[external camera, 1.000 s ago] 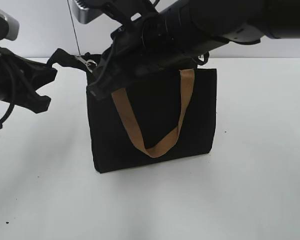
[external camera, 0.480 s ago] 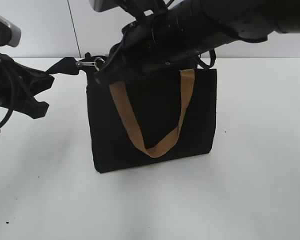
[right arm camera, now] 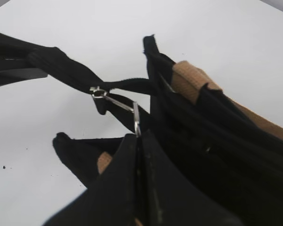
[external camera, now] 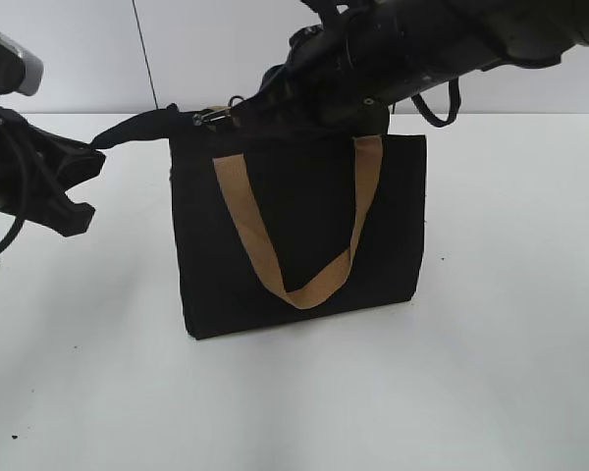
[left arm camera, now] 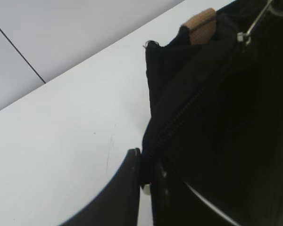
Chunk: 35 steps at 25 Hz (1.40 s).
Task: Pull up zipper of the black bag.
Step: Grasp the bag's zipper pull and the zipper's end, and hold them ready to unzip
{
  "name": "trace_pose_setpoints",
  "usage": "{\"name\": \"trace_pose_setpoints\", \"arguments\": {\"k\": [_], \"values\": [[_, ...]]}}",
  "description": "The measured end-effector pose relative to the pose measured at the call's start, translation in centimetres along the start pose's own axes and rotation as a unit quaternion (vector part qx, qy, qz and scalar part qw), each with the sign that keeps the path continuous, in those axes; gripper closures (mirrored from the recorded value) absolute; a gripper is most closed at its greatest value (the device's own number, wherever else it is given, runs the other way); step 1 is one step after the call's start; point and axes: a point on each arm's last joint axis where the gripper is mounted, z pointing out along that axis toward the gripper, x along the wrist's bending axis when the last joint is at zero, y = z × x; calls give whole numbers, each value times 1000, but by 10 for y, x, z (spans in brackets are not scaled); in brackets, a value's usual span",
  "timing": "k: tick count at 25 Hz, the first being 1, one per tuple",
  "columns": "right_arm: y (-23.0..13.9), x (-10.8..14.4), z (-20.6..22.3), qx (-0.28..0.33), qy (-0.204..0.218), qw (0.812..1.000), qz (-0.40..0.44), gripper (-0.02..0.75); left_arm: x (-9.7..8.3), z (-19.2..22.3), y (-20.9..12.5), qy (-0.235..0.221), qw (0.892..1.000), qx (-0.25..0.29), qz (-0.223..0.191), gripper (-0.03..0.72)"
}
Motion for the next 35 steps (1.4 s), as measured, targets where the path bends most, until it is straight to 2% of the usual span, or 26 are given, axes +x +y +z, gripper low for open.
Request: {"name": "trace_pose_setpoints", "arguments": {"k": [9,19,26,35], "values": [[-6,-34,-10,26,-8,999,37,751,0,0,-2,0,1000,13,14,657],[-17,-78,-27,51,-23,995,86,751,1,-1,-9,5,999,54,10,657],[-15,-102,-58,38,-57,994,89,751,1,-1,-10,5,998,58,10,657],[-15,-106,-63,37,-57,993,97,751,1,-1,-9,5,998,55,5,657]]}}
